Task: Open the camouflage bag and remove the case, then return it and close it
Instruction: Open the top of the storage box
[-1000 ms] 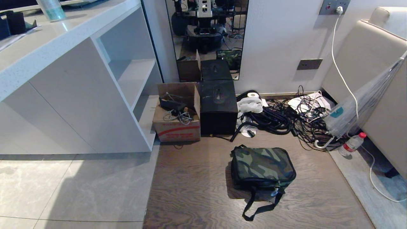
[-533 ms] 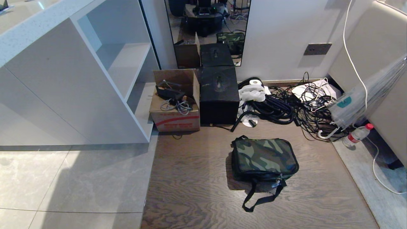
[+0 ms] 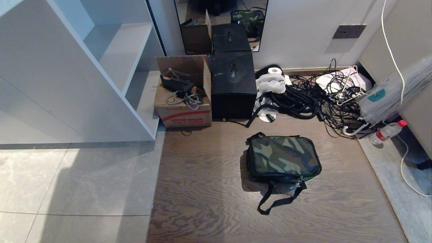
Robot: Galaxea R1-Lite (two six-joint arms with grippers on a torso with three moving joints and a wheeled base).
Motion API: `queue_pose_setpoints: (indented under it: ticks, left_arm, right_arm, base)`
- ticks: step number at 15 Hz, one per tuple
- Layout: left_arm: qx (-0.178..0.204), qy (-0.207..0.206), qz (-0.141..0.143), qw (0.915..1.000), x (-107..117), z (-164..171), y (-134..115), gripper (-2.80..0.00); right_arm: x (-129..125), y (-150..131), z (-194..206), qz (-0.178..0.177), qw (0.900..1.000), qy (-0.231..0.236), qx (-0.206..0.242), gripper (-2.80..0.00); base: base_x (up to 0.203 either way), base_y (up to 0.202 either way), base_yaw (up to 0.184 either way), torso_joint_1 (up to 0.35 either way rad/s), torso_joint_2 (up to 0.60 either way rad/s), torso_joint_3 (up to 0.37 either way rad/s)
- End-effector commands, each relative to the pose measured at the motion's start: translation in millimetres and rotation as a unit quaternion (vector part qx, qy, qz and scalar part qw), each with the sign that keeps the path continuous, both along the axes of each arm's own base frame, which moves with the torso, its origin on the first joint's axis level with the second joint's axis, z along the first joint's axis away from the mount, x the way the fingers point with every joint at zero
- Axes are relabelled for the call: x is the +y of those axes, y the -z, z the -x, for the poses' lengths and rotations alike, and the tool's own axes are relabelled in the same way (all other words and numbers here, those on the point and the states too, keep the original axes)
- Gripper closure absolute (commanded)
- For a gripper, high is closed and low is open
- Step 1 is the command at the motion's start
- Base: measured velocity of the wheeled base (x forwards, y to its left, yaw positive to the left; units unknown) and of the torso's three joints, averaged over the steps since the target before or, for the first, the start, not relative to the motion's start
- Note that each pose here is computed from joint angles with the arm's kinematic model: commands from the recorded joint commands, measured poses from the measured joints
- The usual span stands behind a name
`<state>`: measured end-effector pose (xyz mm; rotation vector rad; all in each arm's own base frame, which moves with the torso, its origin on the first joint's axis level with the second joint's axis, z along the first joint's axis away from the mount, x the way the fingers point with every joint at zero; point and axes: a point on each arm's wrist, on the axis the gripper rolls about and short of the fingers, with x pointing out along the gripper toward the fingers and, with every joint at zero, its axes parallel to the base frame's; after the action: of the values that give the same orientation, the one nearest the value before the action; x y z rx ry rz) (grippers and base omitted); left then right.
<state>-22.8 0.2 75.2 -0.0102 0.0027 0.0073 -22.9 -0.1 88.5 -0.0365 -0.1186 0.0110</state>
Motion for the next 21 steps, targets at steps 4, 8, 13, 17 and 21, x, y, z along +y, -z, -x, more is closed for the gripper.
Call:
queue_pose_setpoints:
  ticks: [4,8,13,17,21]
  left_arm:
    - [0.000,0.000,0.000,1.0000,0.0,0.0,0.0,0.00]
    - [0.000,0.000,0.000,1.0000,0.0,0.0,0.0,0.00]
    - [0.000,0.000,0.000,1.0000,0.0,0.0,0.0,0.00]
    - [0.000,0.000,0.000,1.0000,0.0,0.0,0.0,0.00]
    - [0.000,0.000,0.000,1.0000,0.0,0.0,0.0,0.00]
  right_arm:
    - [0.0,11.0,-3.2,0.000,1.000,0.000,0.019,0.00]
    - [0.0,11.0,-3.2,0.000,1.000,0.000,0.019,0.00]
    - [0.0,11.0,-3.2,0.001,1.000,0.000,0.019,0.00]
    - [0.0,11.0,-3.2,0.001,1.000,0.000,0.019,0.00]
    - [0.0,11.0,-3.2,0.001,1.000,0.000,0.019,0.00]
  base:
    - [0.000,0.000,0.000,0.002,0.00,-0.194]
    - [0.000,0.000,0.000,0.004,0.00,-0.200]
    - [0.000,0.000,0.000,0.000,0.00,-0.200]
    - [0.000,0.000,0.000,0.003,0.00,-0.198]
    - [0.000,0.000,0.000,0.005,0.00,-0.197]
